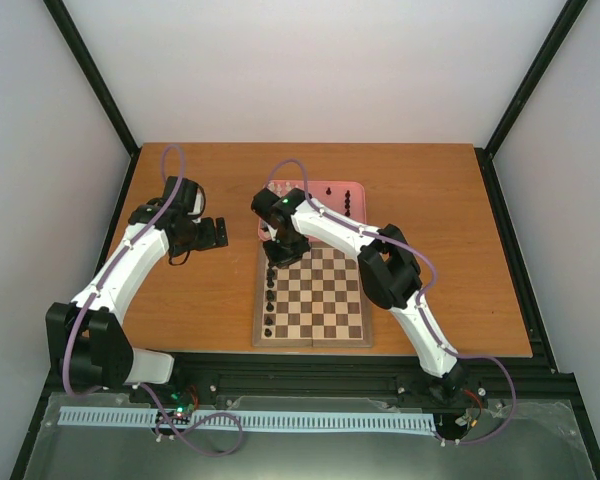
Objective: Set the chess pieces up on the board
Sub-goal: Place the chess piece on the chessboard, then pick up the chess piece from the storage box.
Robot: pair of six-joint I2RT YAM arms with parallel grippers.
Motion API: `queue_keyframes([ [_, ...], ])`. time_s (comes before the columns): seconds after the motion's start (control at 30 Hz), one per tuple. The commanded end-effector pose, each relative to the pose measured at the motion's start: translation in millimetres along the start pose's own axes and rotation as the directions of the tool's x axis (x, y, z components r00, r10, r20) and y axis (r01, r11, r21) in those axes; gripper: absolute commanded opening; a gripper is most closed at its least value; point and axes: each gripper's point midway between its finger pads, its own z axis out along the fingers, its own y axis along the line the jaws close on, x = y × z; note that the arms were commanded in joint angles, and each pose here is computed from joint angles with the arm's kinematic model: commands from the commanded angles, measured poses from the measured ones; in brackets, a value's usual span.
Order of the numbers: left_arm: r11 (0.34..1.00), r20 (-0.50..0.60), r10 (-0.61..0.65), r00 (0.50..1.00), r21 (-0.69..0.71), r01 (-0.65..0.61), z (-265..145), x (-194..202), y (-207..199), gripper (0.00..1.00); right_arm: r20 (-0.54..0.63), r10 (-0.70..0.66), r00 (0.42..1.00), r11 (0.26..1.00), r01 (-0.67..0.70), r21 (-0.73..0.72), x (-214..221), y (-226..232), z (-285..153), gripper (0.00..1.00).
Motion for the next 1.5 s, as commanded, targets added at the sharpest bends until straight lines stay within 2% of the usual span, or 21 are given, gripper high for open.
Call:
queue_keyframes([
  [0.0, 1.0, 0.02, 0.009, 1.0, 0.011, -0.009, 0.1, -6.1, -2.3, 1.0, 0.01, -0.017, 1.0, 1.0, 0.017, 0.0, -0.8, 5.9, -5.7, 0.16],
  [0.23, 1.0, 0.021, 0.008, 1.0, 0.016, -0.009, -1.0, -5.8, -3.0, 1.0, 0.081, -0.021, 0.997, 1.0, 0.022, -0.007, -7.4, 10.0, -34.9, 0.25],
  [0.5, 1.0, 0.019, 0.008, 1.0, 0.029, -0.008, -1.1, -5.7, -5.4, 1.0, 0.194, 0.002, 0.981, 0.999, -0.012, 0.051, -9.8, -2.1, -91.0, 0.35],
  [0.63, 0.999, 0.017, 0.008, 1.0, 0.033, -0.008, -1.1, -5.3, -6.1, 1.0, 0.253, 0.055, 0.966, 0.995, -0.074, 0.064, -24.0, -28.6, -111.8, 0.44],
  [0.7, 0.999, 0.016, 0.007, 1.0, 0.032, -0.008, -0.7, -5.3, -5.7, 1.0, 0.28, 0.085, 0.956, 0.992, -0.108, 0.067, -36.1, -46.9, -117.1, 0.53],
  [0.77, 1.0, 0.017, 0.007, 1.0, 0.029, -0.007, -0.2, -5.6, -5.4, 1.0, 0.303, 0.11, 0.947, 0.988, -0.138, 0.075, -51.6, -67.2, -116.3, 0.56],
  [0.87, 1.0, 0.011, 0.007, 1.0, 0.029, -0.008, 1.4, -5.8, -5.8, 1.0, 0.372, 0.154, 0.915, 0.976, -0.199, 0.084, -81.0, -101.5, -118.1, 0.57],
  [1.03, 1.0, 0.007, 0.007, 1.0, 0.022, -0.007, 3.7, -8.6, -5.8, 1.0, 0.436, 0.2, 0.877, 0.959, -0.266, 0.096, -119.4, -153.4, -97.7, 0.57],
  [1.27, 1.0, 0.002, 0.004, 1.0, 0.017, -0.005, 8.4, -12.8, -6.6, 1.0, 0.495, 0.183, 0.849, 0.941, -0.297, 0.162, -155.3, -199.3, -71.0, 0.56],
  [1.47, 1.0, -0.008, -0.002, 1.0, 0.014, 0.002, 16.1, -17.6, -8.3, 1.0, 0.529, 0.245, 0.813, 0.933, -0.346, 0.1, -175.2, -231.2, -46.4, 0.54],
])
